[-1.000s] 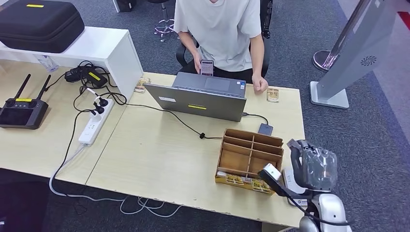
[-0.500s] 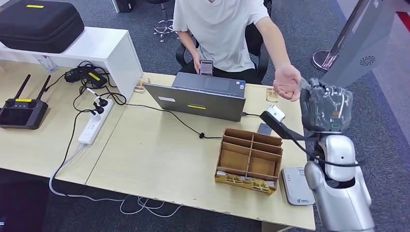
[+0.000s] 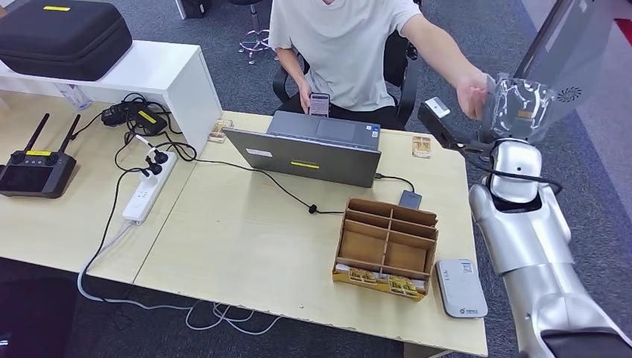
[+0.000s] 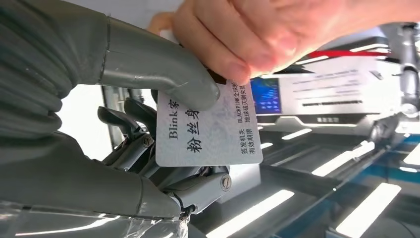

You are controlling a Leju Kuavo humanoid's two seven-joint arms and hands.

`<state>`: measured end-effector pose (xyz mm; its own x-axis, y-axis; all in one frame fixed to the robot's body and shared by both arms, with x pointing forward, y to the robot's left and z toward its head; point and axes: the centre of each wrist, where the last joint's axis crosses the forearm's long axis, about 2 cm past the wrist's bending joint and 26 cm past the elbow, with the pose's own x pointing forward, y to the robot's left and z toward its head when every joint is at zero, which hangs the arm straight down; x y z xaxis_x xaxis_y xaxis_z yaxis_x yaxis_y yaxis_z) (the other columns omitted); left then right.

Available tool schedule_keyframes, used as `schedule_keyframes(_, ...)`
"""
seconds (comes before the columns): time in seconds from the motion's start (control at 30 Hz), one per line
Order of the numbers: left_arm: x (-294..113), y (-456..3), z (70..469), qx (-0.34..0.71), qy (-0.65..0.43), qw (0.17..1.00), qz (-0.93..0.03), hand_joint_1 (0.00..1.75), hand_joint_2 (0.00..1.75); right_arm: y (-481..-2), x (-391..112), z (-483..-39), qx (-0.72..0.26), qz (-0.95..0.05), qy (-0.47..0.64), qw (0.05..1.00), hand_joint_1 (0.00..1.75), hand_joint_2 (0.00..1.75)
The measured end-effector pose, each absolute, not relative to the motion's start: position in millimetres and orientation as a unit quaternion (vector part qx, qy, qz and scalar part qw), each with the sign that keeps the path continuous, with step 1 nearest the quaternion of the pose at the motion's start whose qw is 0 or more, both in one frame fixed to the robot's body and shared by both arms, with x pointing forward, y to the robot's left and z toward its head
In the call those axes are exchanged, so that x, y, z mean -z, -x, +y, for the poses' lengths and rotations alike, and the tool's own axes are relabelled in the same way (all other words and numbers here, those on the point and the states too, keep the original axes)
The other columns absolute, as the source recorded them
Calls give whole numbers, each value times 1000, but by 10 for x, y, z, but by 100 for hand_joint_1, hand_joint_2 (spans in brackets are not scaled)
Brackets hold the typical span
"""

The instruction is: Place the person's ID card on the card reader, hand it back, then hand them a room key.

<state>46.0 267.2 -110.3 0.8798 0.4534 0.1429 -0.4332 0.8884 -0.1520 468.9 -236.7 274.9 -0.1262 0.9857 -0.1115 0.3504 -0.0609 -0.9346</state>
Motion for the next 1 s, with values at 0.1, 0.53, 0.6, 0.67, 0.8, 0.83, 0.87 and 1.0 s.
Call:
schedule_keyframes(0.1,1103,-460,2675,-229,57,968,-89,0,175,-4717,-2658,-2418,-470,-576,562,363,175,175)
schedule_keyframes(0.53,1103,-460,2675,-234,64,966,-91,0,175,-4716,-2478,-2519,-485,-584,539,365,0,175)
schedule_keyframes(0.6,1103,-457,2676,-236,61,966,-87,0,175,-4686,-2435,-2516,-490,-598,525,356,0,175)
schedule_keyframes(0.67,1104,-454,2676,-238,59,966,-84,0,175,-4653,-2394,-2502,-492,-607,515,351,0,175)
schedule_keyframes(0.8,1104,-451,2676,-242,57,965,-82,0,175,-4599,-2351,-2477,-491,-624,502,344,0,175)
schedule_keyframes(0.83,1104,-450,2676,-245,56,965,-82,0,175,-4570,-2333,-2467,-490,-633,495,339,0,175)
schedule_keyframes(0.87,1105,-448,2674,-248,54,964,-81,0,175,-4529,-2311,-2454,-486,-645,487,333,0,175)
schedule_keyframes(1.0,1105,-435,2657,-266,49,960,-78,0,175,-4253,-2153,-2412,-468,-689,455,315,0,175)
